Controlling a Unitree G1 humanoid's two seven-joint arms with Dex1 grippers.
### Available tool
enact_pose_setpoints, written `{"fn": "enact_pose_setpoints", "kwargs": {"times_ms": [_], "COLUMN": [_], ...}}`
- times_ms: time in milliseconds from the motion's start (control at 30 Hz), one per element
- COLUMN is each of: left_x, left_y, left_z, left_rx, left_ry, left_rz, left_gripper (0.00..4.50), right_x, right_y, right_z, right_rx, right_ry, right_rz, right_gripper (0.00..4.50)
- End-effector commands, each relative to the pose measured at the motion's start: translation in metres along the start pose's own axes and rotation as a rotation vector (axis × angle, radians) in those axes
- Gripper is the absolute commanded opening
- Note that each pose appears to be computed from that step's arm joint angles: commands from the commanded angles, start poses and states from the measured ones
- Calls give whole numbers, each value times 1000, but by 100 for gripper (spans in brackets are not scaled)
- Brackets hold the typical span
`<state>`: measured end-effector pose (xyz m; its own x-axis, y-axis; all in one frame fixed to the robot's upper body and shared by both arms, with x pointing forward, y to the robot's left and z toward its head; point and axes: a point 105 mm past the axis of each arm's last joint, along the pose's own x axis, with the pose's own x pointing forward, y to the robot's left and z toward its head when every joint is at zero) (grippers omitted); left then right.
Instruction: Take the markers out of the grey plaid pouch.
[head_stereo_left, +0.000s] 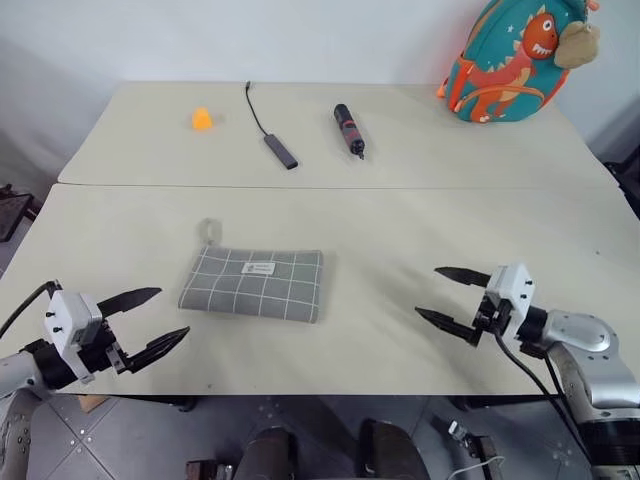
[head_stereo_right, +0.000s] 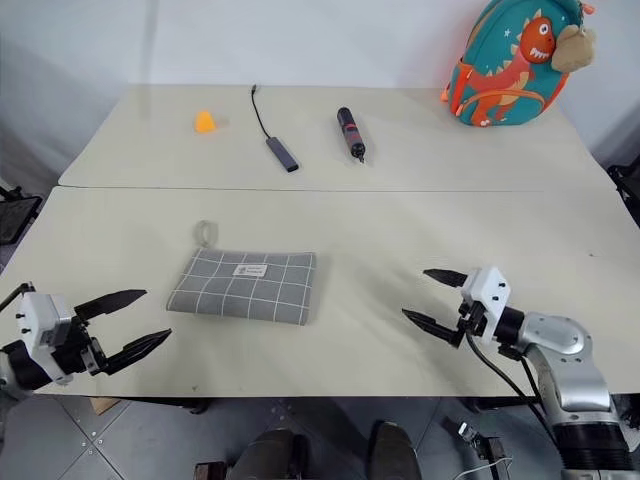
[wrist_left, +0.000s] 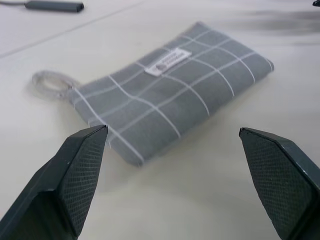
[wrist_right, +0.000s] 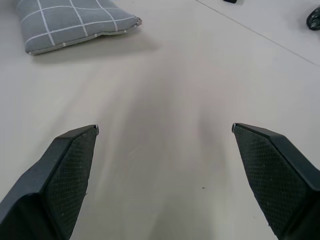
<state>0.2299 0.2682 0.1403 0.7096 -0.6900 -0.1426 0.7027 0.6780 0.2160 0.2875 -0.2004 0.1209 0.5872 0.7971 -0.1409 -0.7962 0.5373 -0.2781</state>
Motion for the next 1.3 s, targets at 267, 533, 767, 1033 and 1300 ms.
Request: {"fn": "enact_pose_setpoints", "kwargs": {"times_ms": [267, 533, 767, 1033, 1300], "left_x": [-21, -20, 26, 59, 72], "left_y": [37, 65, 67, 40, 25], "left_z": [12, -17, -7, -15, -15], "left_rx": [-408, -721, -915, -977, -1082], "left_ry": [-81, 39, 88, 265, 257], "left_rz": [87, 151, 11, -157, -199], "left_gripper": [450, 450, 450, 450, 450], "right_x": [41, 111, 146, 155, 154], "right_y": [37, 74, 103, 97, 73], "right_z": [49, 69, 45, 40, 38], "right_rx": [-27, -95, -265, -282, -312], "right_ry": [-135, -134, -43, -20, 10], "right_rz": [212, 360, 454, 441, 375], "right_gripper": [295, 22, 2, 2, 2]}}
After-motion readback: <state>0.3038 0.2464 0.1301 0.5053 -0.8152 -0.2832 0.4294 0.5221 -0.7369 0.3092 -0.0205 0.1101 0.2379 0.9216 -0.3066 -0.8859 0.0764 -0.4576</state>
